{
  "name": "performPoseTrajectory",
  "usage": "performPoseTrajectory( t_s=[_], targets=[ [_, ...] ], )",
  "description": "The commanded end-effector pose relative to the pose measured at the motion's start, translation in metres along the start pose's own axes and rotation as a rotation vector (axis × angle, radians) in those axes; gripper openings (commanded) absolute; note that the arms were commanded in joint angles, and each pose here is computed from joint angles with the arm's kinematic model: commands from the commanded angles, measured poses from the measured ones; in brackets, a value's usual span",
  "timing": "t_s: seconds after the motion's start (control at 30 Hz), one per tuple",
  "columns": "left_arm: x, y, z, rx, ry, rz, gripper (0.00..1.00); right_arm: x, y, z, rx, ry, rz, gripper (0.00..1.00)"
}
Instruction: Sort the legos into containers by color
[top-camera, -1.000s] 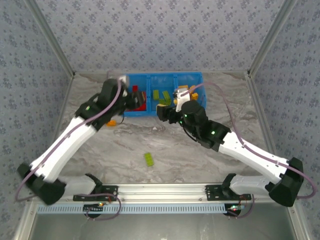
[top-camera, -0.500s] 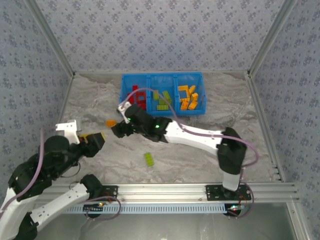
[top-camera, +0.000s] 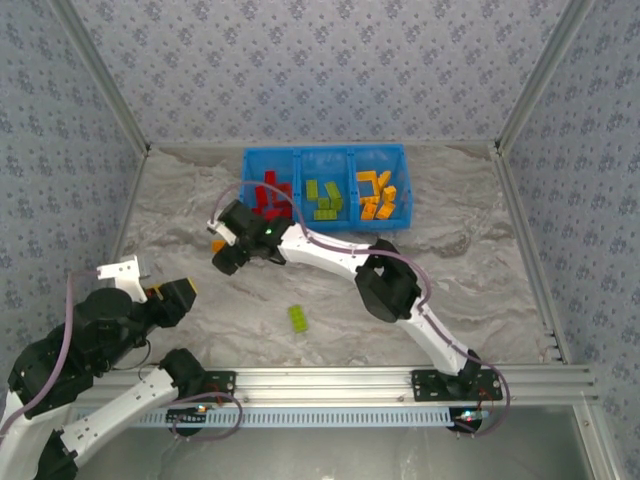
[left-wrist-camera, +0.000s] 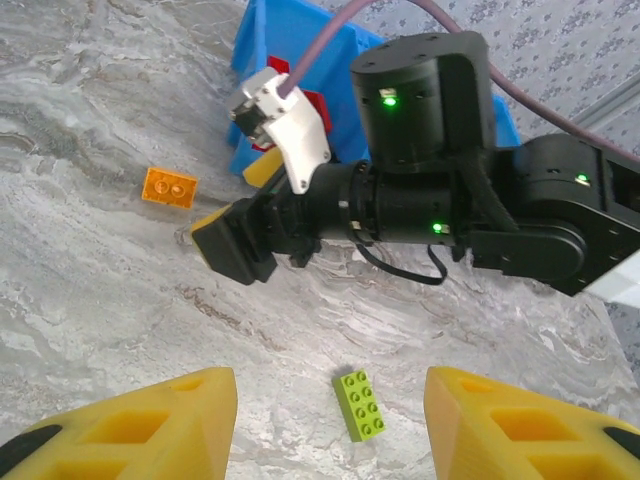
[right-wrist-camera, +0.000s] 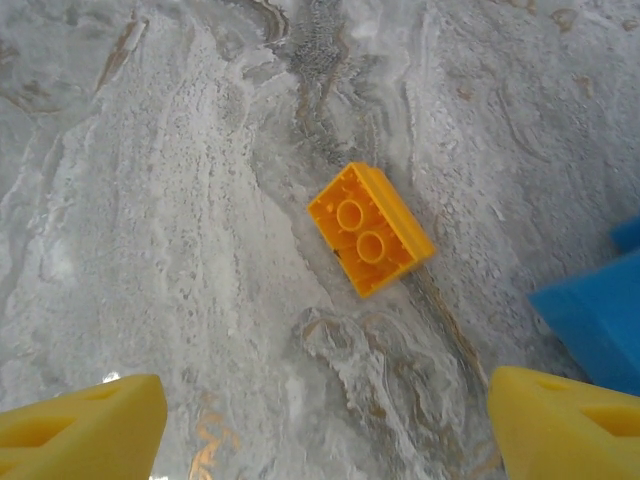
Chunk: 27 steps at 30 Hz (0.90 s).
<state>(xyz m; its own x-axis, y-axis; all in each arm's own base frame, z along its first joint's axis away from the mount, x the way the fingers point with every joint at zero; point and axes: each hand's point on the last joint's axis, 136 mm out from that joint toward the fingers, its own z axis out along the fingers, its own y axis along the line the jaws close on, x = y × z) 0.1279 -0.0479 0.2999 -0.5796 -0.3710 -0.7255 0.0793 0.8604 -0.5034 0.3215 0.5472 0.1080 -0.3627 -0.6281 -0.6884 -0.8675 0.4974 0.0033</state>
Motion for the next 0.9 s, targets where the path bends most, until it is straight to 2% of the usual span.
performPoseTrajectory(
  t_s=[0.0,0.23,0.47,0.87],
  targets=[
    [0.004,0.008,0.0,-0.026,0.002,-0.003,0.52,0.002,0.004,0.017,0.021,0.04,-0.08,0.86],
    [0.005,0.011,-0.001,-0.019,-0.008,-0.01,0.52,0.008,-0.024,0.051,0.13,0.052,-0.069,0.88],
    [0.007,0.007,0.006,-0.029,0.011,0.002,0.52,0.011,-0.026,0.069,0.086,0.042,-0.088,0.9],
    [0.004,0.003,0.007,-0.024,0.008,-0.011,0.52,0.023,-0.029,0.089,0.02,0.052,-0.012,0.81]
  ],
)
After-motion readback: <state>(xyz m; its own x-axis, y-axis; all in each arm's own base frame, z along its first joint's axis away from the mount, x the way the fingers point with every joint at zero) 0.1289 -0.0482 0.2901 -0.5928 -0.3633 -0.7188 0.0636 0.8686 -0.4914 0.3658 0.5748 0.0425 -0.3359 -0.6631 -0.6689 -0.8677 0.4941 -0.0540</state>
